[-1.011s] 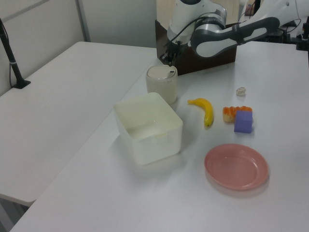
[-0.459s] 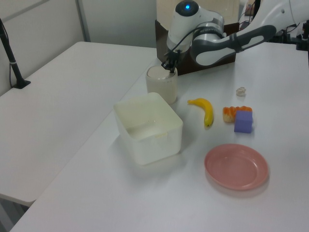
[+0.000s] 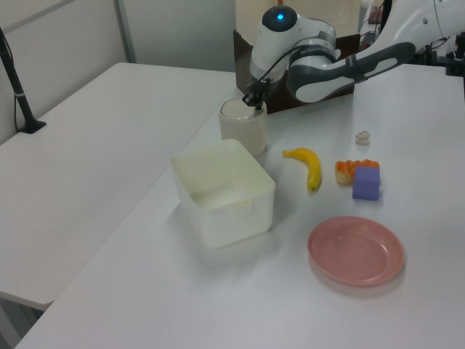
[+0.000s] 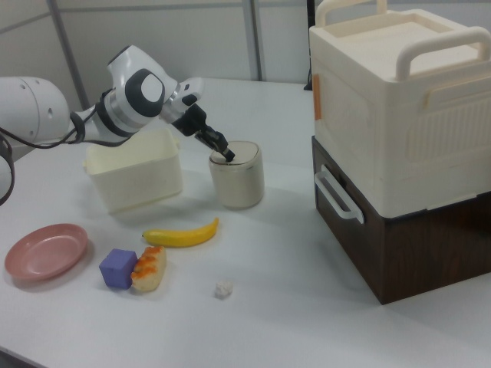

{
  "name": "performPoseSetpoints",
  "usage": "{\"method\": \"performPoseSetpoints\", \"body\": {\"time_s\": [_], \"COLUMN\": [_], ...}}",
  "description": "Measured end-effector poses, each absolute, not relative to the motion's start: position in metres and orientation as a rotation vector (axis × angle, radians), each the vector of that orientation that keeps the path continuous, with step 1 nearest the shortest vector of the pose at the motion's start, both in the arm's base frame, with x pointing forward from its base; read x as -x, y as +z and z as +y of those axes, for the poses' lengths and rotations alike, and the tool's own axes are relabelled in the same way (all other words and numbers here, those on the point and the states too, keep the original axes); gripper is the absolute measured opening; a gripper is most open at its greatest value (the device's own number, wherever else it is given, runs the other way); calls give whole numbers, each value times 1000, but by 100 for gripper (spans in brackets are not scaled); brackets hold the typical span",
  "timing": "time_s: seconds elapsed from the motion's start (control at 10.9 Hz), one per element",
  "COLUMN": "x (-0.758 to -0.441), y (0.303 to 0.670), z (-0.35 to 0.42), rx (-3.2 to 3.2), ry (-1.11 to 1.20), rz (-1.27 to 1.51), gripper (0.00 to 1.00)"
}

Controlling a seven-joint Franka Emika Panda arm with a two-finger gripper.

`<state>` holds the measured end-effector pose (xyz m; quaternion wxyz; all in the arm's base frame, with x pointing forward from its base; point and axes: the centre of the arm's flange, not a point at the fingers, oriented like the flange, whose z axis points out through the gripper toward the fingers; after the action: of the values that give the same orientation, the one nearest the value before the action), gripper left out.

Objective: Open the trash can

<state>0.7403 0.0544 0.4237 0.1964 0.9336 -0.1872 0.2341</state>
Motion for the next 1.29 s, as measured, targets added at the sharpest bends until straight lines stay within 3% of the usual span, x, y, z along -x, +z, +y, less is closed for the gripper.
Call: {"method": "performPoseSetpoints", "body": {"time_s": [0.28, 0.46, 0.92, 1.29], "x": [-730, -707, -659, -580], "y": [501, 558, 566, 600], "z": [-3, -38, -43, -47], "rx": [-2741, -2850, -2964, -3084], "ry": [736, 761, 388, 184], "rz": [-779, -767, -428, -216], "gripper": [1, 1, 1, 1]}}
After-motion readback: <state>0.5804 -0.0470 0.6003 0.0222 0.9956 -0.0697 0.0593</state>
